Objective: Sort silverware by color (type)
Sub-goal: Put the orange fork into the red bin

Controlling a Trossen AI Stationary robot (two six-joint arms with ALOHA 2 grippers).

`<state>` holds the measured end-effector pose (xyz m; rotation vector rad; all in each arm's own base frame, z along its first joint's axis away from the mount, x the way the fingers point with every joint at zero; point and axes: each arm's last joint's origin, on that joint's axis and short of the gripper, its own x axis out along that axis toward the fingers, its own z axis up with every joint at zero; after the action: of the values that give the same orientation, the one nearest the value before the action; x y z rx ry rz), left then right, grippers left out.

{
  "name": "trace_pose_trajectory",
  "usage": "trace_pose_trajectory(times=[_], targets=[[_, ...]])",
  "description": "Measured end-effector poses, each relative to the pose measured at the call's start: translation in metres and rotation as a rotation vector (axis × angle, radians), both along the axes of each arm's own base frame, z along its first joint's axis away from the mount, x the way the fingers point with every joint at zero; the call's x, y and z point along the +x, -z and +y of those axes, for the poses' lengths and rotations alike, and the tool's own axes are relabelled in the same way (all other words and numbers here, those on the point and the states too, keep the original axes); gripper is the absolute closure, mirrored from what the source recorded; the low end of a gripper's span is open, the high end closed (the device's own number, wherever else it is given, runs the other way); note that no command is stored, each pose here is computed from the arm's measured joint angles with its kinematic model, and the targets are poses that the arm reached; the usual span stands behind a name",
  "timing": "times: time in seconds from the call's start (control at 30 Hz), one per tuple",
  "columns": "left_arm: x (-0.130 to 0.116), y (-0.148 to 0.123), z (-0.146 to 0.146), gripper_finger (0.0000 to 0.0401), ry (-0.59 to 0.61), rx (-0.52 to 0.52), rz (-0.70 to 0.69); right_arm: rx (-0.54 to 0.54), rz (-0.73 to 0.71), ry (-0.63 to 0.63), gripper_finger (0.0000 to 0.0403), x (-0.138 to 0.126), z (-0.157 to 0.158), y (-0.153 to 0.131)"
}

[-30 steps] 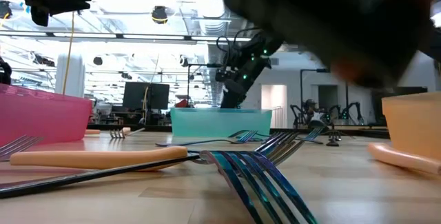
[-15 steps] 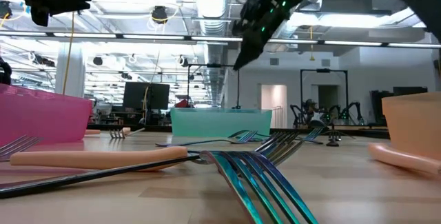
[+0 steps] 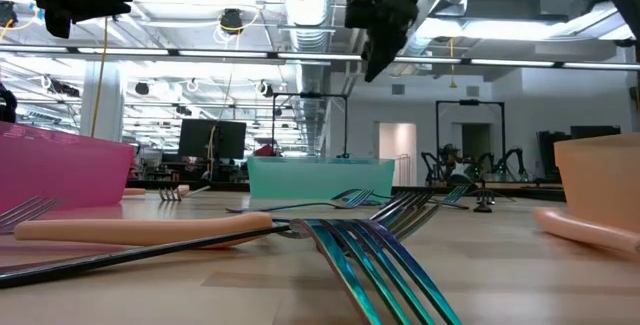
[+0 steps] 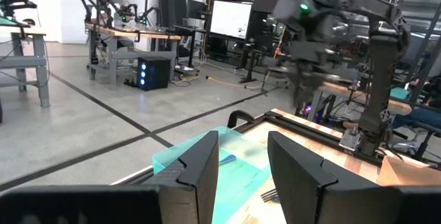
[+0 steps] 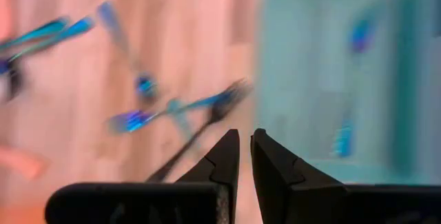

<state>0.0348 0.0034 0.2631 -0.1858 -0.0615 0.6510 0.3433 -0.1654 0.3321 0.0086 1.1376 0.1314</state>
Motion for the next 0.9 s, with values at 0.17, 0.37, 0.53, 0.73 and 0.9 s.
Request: trace_pose_trajectory(times=[0.17,0.37,0.53,0.73,0.9], targets=[[0.0,0.0,0.0,0.0289,0.0,0.0,0.0,0.057,0.132,-0.142,0.0339,0.012,0.053,0.011],[0.0,0.0,0.0,0.0289,0.001,0.0,0.0,0.094,0.175,-0.286,0.0339,0.022,0.123,0.019],[0.0,0.0,0.0,0.0289,0.001,0.0,0.0,0.113,0.229,-0.377,0.0339,0.021,0.186,0.024],[0.0,0.0,0.0,0.0289,0.001,0.0,0.0,0.109,0.261,-0.486,0.034,0.014,0.253,0.04],[0.0,0.0,0.0,0.0289,0.001,0.0,0.0,0.106,0.203,-0.577,0.034,0.01,0.297,0.061]])
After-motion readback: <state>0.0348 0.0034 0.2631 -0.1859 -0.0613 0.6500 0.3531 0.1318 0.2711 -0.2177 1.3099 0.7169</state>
